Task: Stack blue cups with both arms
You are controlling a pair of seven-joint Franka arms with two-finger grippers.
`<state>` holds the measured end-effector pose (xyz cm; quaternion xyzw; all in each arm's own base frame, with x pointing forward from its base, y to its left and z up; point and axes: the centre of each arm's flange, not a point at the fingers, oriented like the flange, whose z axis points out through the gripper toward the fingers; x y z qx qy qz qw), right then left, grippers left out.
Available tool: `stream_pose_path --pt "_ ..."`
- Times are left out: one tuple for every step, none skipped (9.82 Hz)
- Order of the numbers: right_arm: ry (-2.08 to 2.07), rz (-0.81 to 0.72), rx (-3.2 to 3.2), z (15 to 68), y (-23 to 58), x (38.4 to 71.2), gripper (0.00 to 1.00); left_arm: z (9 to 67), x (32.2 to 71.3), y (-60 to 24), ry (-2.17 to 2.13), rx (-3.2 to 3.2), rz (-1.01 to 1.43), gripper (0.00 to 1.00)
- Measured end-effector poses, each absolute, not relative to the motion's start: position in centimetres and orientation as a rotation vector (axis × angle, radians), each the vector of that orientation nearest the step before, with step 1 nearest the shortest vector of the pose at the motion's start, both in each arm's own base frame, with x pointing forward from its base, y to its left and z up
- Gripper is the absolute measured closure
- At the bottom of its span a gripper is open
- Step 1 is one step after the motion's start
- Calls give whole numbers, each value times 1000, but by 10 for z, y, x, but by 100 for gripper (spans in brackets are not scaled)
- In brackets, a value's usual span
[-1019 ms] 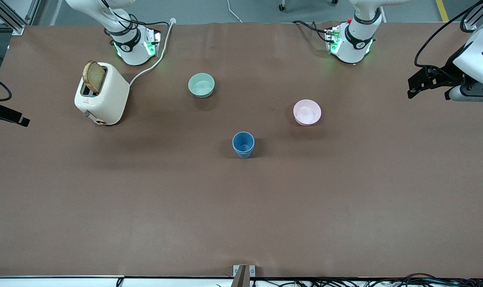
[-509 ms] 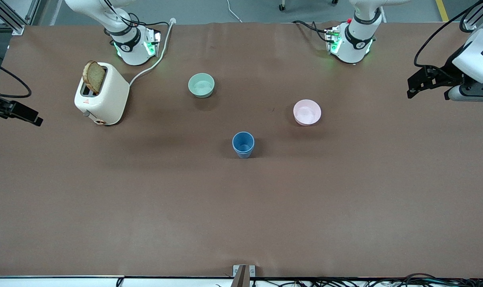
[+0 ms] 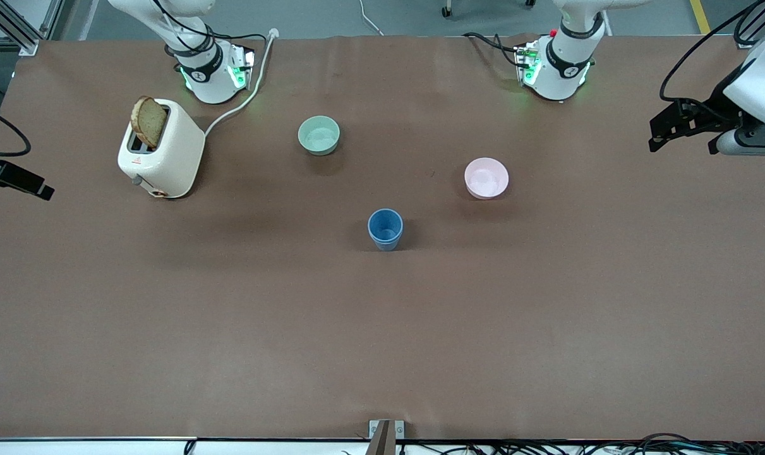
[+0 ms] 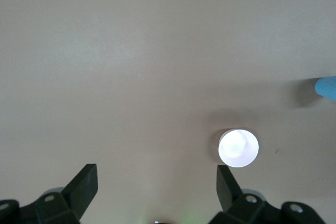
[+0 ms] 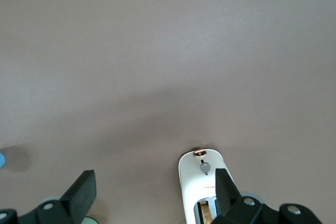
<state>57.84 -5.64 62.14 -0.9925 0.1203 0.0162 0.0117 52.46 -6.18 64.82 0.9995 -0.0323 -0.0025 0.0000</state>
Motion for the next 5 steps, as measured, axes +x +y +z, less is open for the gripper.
stream_pose_path --pt "353 47 -3099 622 -57 578 0 650 524 -61 -100 3140 -8 0" --pt "349 44 -3101 623 -59 578 0 650 525 -61 -100 3140 -12 0" --pt "343 38 -3107 625 -62 578 0 648 525 -61 -101 3139 -17 0" --pt "320 27 -3116 630 -62 577 0 646 526 -63 -106 3139 -23 0" --pt "295 16 -3124 638 -62 576 0 646 527 -65 -111 3139 -26 0"
